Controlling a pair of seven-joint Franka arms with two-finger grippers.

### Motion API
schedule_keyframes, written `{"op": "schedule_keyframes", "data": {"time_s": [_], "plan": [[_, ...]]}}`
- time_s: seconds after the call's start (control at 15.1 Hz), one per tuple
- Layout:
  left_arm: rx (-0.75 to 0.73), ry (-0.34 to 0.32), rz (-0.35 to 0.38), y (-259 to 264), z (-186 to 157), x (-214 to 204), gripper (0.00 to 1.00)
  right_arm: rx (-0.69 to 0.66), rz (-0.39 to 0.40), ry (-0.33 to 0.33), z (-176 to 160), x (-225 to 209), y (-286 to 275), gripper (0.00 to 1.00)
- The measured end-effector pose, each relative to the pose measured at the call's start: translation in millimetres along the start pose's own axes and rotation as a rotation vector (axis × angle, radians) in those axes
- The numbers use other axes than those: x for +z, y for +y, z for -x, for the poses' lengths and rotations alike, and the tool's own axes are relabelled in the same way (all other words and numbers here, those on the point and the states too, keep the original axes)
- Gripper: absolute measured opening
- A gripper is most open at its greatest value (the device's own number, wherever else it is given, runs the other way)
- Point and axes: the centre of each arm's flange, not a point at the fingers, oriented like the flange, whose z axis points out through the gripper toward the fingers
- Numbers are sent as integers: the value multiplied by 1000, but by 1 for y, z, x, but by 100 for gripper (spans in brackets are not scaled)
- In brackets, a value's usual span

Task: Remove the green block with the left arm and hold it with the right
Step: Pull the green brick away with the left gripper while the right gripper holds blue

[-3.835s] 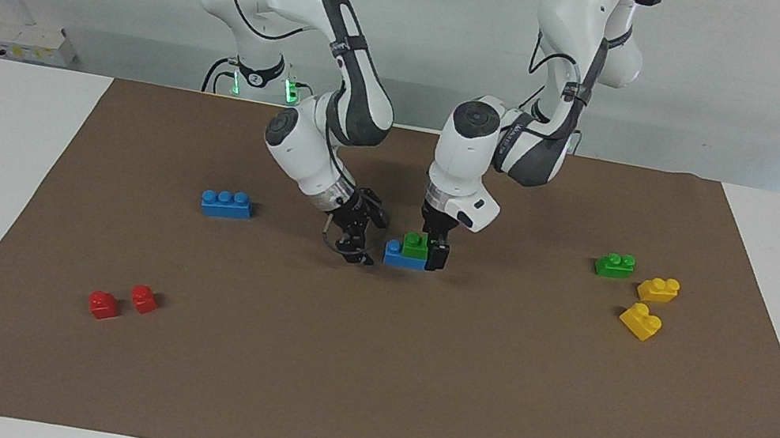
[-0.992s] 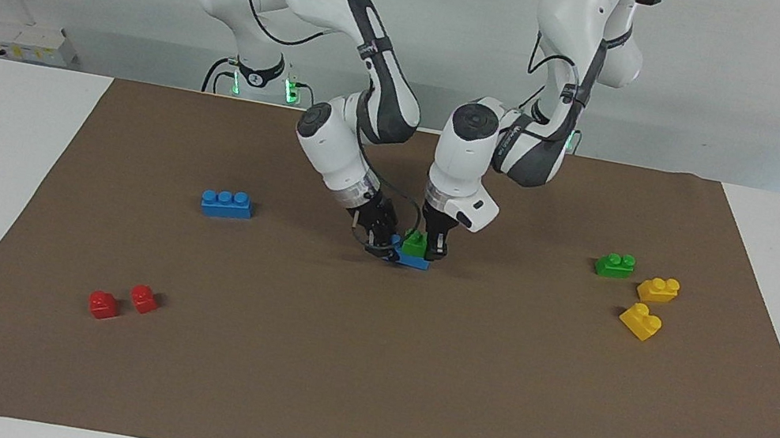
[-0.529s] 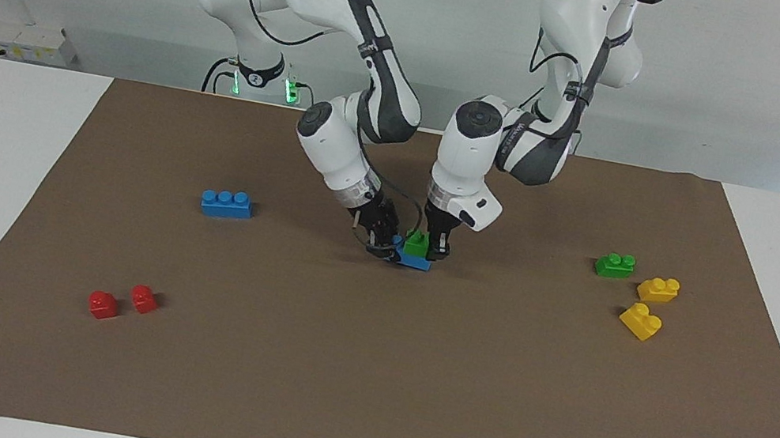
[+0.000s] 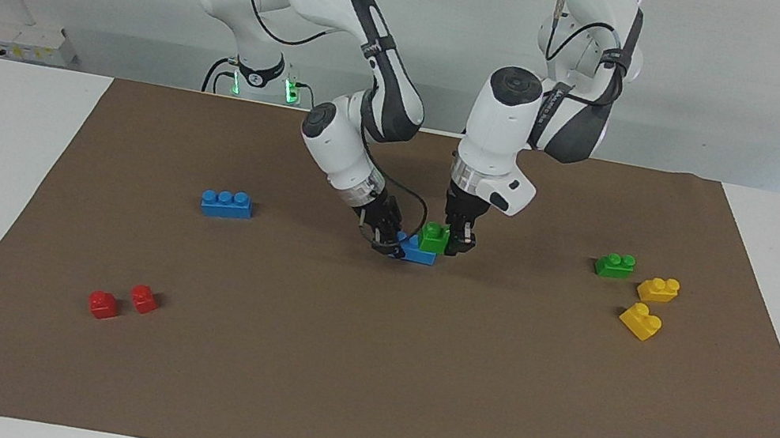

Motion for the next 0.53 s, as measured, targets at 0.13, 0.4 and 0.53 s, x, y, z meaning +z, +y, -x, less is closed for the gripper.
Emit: {"op": "schedule_keyframes", "data": {"time_s": [0.13,0.4,0.53], "plan": [[43,17,-20,10,-26,-2,36,-1,0,0,0,0,0,36],[161,33,-40,43,-102,5,36,-22,0,0,0,0,0,36],[242,39,-57,54,-146,12,36,-41,0,0,0,0,0,36]]}}
